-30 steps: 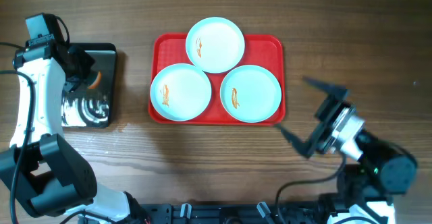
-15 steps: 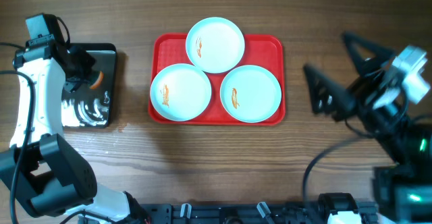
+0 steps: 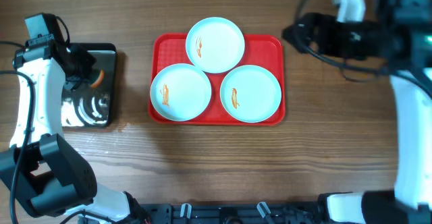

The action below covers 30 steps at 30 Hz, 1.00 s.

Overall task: Clean dirty plates on tray and stack at the side
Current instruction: 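Reach the right gripper to the top plate and pinch its rim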

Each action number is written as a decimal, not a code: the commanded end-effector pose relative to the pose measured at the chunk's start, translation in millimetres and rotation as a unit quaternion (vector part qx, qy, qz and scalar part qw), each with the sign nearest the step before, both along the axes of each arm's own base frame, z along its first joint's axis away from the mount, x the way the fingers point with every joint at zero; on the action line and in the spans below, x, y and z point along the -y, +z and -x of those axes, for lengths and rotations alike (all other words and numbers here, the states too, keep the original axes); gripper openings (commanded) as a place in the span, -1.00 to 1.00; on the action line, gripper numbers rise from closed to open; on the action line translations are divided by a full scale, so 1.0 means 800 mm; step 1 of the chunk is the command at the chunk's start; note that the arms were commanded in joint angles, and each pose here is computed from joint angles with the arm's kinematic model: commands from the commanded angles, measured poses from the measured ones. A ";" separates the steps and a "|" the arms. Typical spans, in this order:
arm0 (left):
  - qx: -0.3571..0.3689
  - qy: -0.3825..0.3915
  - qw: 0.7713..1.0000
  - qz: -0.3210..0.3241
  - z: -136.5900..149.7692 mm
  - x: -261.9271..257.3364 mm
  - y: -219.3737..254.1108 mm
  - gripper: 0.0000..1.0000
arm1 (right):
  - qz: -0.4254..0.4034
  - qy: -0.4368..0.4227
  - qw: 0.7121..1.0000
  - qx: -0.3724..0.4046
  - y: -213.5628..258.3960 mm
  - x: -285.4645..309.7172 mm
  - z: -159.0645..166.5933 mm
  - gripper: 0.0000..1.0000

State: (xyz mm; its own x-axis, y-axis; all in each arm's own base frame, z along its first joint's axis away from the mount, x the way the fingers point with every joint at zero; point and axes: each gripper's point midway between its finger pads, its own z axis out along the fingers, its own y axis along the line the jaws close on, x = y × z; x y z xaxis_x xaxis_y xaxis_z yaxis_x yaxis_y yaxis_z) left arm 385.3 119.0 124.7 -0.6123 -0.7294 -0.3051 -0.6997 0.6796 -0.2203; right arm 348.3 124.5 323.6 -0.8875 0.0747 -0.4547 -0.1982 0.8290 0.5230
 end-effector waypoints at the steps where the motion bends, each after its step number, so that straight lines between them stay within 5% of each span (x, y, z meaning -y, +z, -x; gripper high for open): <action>1: -0.021 0.001 0.998 -0.056 0.008 -0.026 -0.005 -0.92 | 0.055 -0.067 0.993 -0.083 -0.057 -0.037 -0.016 0.96; 6: -0.050 0.005 0.998 -0.036 0.019 -0.021 -0.055 -0.92 | 0.050 -0.028 0.989 -0.139 -0.116 -0.119 -0.023 0.98; 11: 0.047 -0.007 0.999 -0.016 -0.006 -0.014 0.028 -0.92 | 0.071 0.010 0.981 -0.182 -0.180 -0.181 -0.017 0.99; 13: 0.032 0.009 0.998 -0.051 0.006 -0.026 0.027 -0.92 | 0.073 0.022 0.979 -0.187 -0.208 -0.211 -0.019 0.99; 17: -0.024 -0.002 1.000 -0.007 0.025 -0.008 -0.042 -0.92 | 0.079 0.047 0.979 -0.182 -0.240 -0.244 -0.020 0.60; 19: 0.017 -0.014 1.000 0.018 0.012 0.003 -0.011 -0.92 | 0.109 0.039 0.979 -0.168 -0.255 -0.242 -0.025 0.25; 21: 0.051 -0.025 0.998 0.027 0.008 0.013 0.018 -0.92 | 0.167 0.006 0.976 -0.142 -0.270 -0.225 -0.038 0.11; 30: 0.048 -0.026 0.998 0.029 0.016 0.018 0.020 -0.92 | 0.218 0.034 0.960 -0.170 -0.366 -0.229 -0.042 -0.17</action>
State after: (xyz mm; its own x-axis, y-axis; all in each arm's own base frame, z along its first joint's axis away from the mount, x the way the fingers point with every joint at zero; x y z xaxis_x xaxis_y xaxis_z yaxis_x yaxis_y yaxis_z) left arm 366.4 105.9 130.4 -0.6184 -0.7280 -0.2960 -0.6637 0.6855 -0.2994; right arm 382.3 300.3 51.8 -0.9877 -0.0724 -0.1387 -0.0956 0.9811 0.1685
